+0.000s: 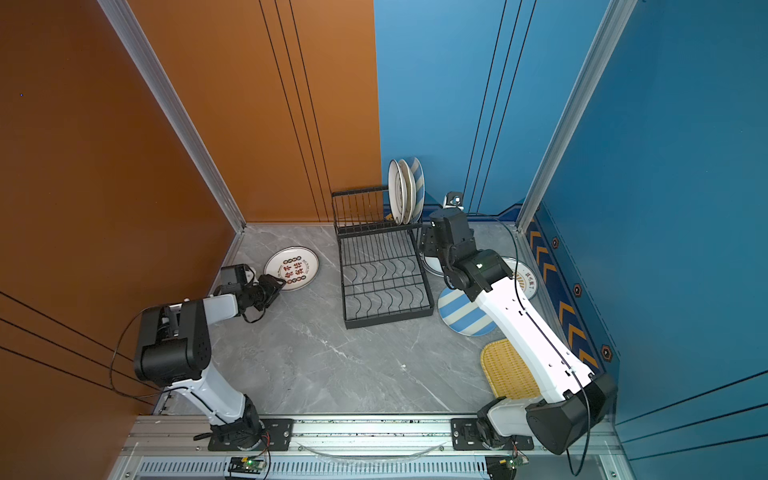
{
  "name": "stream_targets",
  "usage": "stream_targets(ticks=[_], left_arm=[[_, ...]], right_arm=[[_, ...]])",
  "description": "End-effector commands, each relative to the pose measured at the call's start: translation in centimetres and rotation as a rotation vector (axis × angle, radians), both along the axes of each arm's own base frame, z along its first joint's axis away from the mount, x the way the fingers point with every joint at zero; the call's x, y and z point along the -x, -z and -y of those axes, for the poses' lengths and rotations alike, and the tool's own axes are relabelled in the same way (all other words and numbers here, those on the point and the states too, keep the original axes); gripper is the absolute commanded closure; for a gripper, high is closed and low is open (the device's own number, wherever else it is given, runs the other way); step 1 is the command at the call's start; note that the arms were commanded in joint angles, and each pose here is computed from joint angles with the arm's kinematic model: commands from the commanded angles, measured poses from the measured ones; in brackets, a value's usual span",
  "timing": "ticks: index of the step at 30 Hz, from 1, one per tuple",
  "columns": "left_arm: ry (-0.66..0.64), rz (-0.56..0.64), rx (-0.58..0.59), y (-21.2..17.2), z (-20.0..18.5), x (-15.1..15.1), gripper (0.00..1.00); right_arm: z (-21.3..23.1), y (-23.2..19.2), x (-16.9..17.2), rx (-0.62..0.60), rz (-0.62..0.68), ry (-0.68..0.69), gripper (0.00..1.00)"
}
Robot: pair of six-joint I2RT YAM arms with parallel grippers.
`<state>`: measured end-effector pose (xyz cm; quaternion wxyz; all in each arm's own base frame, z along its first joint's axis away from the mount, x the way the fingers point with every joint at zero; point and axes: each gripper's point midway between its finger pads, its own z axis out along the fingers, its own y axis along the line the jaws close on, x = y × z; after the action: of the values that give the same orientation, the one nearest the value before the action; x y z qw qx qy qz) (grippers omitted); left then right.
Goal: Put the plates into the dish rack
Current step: 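Grip the red-text white plate's edge with the left gripper while the right gripper withdraws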
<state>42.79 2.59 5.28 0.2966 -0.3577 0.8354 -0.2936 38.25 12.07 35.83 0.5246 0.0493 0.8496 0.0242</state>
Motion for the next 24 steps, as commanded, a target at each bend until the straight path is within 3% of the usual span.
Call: stream_targets(ticks=[1,19,24], left_arm=[[-0.013,0.020,0.019,-0.1,-0.5,-1.0,0.50],[-0.070,0.026,0.065,2.1,-1.1,-2.2,0.57],[-0.080,0.024,0.076,2.8,-1.2,-2.4,0.68]], right_arm=[[0.1,-0.1,0.1,-0.030,-0.003,-0.002,0.22],[-0.1,0.0,-1.0,-0.044,-0.012,-0.006,0.22],[-0.3,0.4,-1.1,-0.056,-0.025,-0.009,0.22]])
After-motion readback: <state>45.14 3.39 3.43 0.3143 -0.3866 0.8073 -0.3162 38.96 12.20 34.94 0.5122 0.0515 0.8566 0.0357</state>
